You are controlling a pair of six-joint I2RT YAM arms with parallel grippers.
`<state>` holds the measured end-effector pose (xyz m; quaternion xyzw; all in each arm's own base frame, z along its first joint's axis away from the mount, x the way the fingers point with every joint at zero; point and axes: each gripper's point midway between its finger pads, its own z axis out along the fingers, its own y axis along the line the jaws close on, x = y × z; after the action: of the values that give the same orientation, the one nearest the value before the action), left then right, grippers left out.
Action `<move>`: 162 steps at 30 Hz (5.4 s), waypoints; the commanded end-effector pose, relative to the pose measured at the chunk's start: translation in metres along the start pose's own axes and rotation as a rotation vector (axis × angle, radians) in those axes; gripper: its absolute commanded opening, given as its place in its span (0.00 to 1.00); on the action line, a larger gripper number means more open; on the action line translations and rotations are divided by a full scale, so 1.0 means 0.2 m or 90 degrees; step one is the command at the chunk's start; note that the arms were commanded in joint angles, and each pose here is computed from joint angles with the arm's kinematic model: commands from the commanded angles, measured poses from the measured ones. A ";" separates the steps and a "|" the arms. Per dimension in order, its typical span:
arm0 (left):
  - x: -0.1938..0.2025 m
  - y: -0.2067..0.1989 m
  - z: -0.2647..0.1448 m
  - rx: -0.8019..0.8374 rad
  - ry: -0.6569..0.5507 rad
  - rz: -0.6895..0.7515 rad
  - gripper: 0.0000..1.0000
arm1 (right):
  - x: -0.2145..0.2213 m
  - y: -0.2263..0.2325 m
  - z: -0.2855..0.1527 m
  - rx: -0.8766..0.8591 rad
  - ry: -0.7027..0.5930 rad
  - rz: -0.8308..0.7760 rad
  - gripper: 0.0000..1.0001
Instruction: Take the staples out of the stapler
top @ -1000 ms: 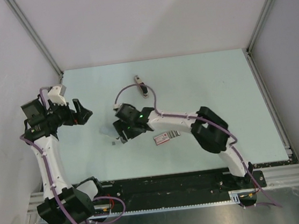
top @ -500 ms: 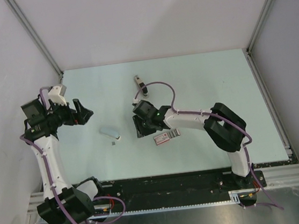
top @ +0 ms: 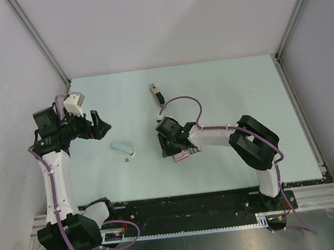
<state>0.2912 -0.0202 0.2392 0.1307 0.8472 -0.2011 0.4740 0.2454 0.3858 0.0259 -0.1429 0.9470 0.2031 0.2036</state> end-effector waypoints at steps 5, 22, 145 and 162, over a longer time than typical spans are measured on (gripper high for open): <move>0.01 -0.03 0.01 -0.005 0.005 0.023 0.99 | 0.08 -0.19 -0.05 0.062 0.008 0.023 0.32; 0.07 -0.03 0.05 -0.018 0.039 0.033 0.99 | -0.26 -0.20 -0.24 -0.001 -0.098 0.034 0.39; 0.52 -0.95 0.39 0.469 0.185 0.137 0.97 | -0.62 0.33 -0.83 -0.180 -0.458 0.383 0.00; 0.51 -0.88 0.43 0.413 0.170 0.199 0.18 | -0.55 0.36 -0.81 -0.185 -0.426 0.364 0.00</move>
<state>0.2270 -0.2043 0.1319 0.3896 0.7974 -0.3664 0.2796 0.2688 0.3826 0.1850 0.1660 0.8314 0.3457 0.4020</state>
